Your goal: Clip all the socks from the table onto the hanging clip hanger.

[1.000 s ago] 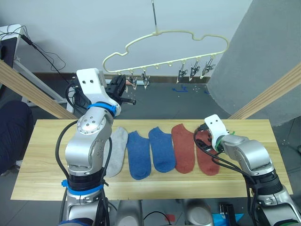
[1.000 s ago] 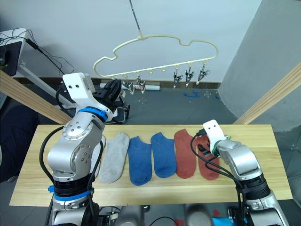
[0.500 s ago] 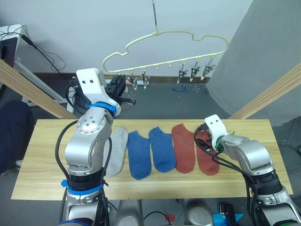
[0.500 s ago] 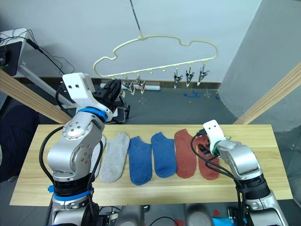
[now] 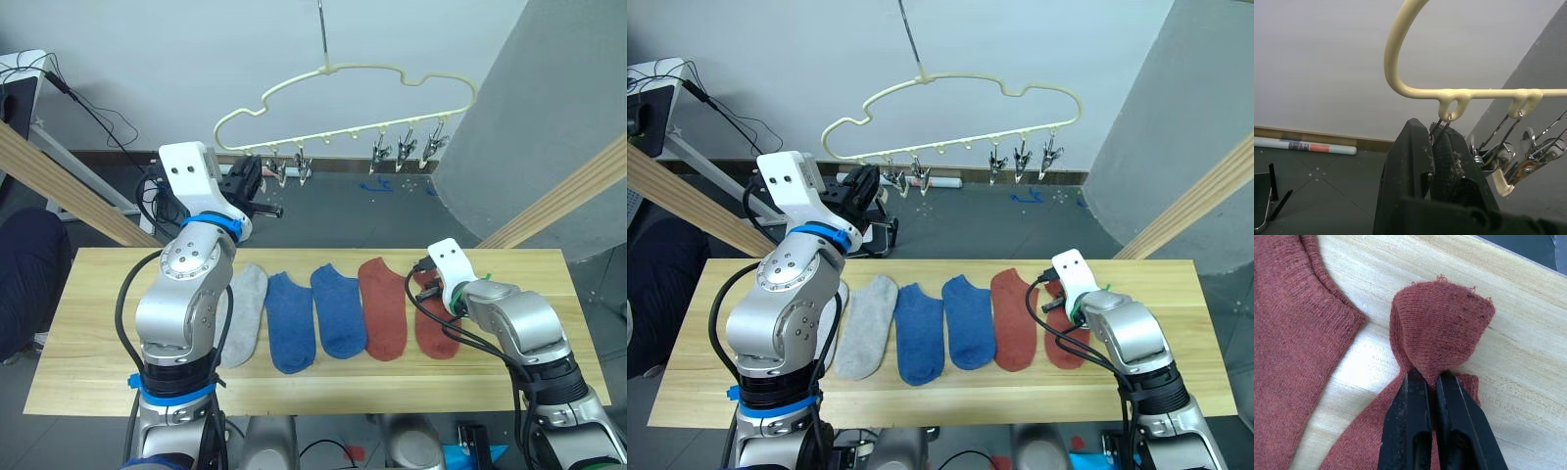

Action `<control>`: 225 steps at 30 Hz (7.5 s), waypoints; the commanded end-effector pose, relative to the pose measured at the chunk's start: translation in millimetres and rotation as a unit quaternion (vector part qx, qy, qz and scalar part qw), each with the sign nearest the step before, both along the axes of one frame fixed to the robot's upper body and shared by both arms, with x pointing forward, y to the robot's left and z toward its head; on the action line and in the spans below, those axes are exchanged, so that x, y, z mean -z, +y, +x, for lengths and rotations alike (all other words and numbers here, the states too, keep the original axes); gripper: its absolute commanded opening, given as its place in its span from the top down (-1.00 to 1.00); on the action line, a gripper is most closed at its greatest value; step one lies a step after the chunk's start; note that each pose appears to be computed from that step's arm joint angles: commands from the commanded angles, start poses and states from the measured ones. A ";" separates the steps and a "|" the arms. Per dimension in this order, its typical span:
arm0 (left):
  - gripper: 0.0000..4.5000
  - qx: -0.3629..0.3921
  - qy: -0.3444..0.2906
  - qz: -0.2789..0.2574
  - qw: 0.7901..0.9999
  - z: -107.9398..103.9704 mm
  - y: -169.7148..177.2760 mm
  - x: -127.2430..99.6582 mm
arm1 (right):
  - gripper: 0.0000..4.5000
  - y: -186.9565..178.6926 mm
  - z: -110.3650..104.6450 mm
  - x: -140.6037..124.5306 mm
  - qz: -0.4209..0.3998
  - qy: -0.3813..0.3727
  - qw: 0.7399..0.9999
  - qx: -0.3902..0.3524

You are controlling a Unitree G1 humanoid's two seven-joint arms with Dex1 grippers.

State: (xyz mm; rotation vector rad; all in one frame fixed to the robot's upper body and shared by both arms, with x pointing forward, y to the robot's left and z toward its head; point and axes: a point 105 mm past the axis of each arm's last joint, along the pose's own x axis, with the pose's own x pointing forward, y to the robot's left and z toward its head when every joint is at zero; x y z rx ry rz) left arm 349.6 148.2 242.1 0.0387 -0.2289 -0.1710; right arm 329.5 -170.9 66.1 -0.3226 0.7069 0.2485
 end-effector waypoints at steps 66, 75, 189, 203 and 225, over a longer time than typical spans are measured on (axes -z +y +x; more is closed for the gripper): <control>0.99 0.091 0.064 -0.095 0.989 -13.5 30.2 -25.2 | 0.98 270.3 -3.4 -129.2 0.348 -0.144 0.818 -0.435; 0.99 0.092 0.065 -0.091 0.990 -15.6 30.3 -22.6 | 0.98 274.5 6.5 -140.0 0.339 -0.162 0.814 -0.443; 0.10 0.131 -0.024 0.065 0.989 -57.6 -11.1 11.9 | -0.92 89.5 -98.4 -198.2 0.220 -0.297 0.796 -0.480; 0.10 0.083 -0.036 0.073 0.993 -56.7 -5.5 14.0 | -0.92 93.4 -108.6 -199.9 0.225 -0.285 0.786 -0.500; 0.10 0.073 -0.044 0.043 0.995 -30.9 -2.9 -1.3 | -0.92 99.2 -113.4 -193.4 0.240 -0.282 0.799 -0.474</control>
